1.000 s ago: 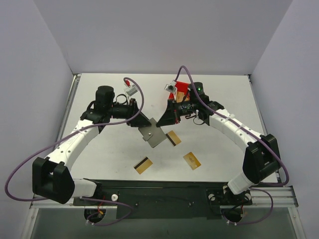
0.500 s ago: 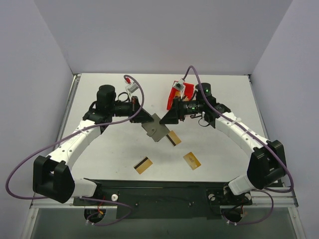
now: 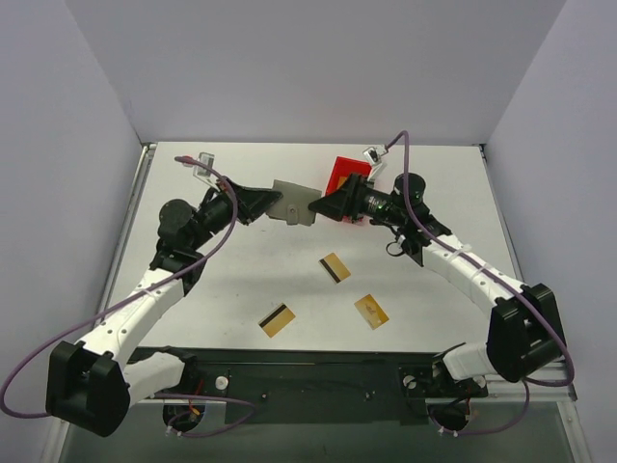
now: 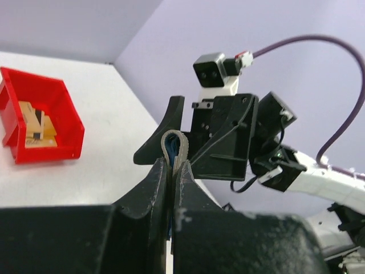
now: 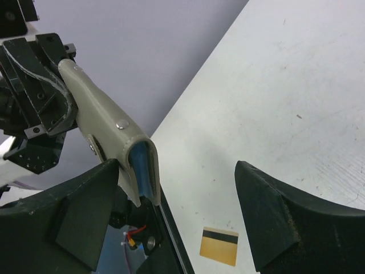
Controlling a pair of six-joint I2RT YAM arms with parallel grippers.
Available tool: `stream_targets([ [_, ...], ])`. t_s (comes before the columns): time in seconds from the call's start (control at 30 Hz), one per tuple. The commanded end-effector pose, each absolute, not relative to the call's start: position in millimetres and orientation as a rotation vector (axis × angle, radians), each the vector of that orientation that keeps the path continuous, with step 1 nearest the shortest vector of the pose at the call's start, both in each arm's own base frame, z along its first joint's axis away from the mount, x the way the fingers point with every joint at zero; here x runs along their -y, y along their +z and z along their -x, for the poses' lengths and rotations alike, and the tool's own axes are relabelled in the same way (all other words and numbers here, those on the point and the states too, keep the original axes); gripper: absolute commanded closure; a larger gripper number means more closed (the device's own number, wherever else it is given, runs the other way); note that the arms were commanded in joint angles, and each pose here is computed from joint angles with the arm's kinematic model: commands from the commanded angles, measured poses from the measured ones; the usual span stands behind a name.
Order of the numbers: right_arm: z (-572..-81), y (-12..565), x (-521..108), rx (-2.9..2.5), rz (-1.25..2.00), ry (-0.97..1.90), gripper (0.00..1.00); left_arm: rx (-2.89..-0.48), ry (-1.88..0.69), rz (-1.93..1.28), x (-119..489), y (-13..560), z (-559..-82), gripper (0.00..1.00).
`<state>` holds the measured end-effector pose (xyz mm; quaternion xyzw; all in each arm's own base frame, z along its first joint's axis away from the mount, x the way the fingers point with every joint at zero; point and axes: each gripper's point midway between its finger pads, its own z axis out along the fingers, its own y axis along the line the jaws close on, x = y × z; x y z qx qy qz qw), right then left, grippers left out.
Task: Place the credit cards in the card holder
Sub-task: Place the card holder at the center of the board.
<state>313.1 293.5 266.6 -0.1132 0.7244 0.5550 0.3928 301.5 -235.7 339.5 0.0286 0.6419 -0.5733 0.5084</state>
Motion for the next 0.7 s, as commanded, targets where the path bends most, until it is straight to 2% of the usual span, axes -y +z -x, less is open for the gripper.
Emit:
stream_targets([
  [0.0, -329, 305, -295, -1.671, 0.184, 1.475, 0.23, -1.314, -1.433, -0.010, 224, 393, -296, 1.00],
  [0.27, -322, 332, -308, -1.523, 0.195, 1.710, 0.31, -1.316, -1.480, 0.004, 227, 386, -295, 1.00],
  [0.47, -315, 338, -320, -1.508, 0.242, 1.783, 0.56, -1.301, -1.486, 0.010, 226, 387, -295, 1.00],
  [0.57, -309, 340, -326, -1.523, 0.298, 1.769, 0.78, -1.306, -1.477, 0.018, 225, 386, -297, 0.87],
  [0.63, -308, 340, -326, -1.535, 0.313, 1.752, 0.86, -1.314, -1.472, 0.020, 225, 384, -299, 0.77],
  [0.67, -307, 341, -324, -1.535, 0.322, 1.741, 0.90, -1.321, -1.471, 0.019, 226, 384, -299, 0.67],
])
